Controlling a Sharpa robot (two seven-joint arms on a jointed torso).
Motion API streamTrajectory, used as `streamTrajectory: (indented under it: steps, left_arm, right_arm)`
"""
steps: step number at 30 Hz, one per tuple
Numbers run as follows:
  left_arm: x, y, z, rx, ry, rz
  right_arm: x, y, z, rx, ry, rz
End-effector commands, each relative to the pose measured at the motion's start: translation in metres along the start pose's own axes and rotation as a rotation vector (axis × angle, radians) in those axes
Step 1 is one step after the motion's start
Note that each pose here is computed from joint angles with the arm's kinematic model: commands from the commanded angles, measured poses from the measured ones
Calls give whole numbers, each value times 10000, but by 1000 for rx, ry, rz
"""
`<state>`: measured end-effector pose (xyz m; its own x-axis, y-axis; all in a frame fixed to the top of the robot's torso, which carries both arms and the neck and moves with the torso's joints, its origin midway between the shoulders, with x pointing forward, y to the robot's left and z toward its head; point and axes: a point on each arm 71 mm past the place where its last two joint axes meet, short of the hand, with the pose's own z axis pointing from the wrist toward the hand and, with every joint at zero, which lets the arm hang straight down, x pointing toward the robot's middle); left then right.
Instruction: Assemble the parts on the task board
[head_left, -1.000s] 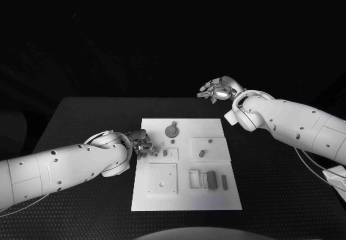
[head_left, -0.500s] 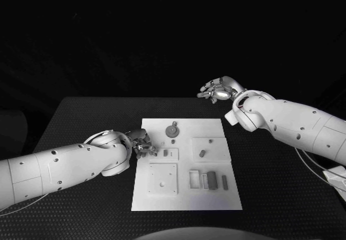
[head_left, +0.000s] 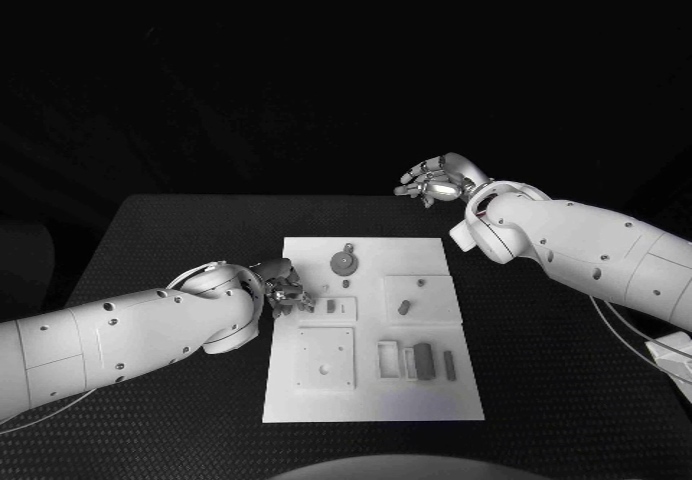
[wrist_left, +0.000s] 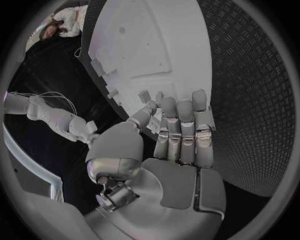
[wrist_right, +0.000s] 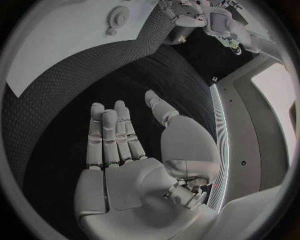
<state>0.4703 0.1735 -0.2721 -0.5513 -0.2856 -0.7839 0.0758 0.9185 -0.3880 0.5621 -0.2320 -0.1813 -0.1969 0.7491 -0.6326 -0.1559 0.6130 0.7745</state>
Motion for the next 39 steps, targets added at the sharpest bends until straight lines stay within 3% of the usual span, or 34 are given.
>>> streamTrajectory:
  steps: [1, 15, 28, 39]
  left_arm:
    - [23, -7, 3, 5, 0, 6]
    - [40, -26, 6, 12, 1, 4]
    - [68, -45, 37, -2, 35, 31]
    - [148, -70, 56, -12, 81, 58]
  right_arm:
    - [10, 6, -1, -9, 14, -2]
    - [15, 6, 0, -9, 15, -2]
    - [20, 6, 1, -7, 19, -1]
    - [26, 5, 2, -6, 22, -1]
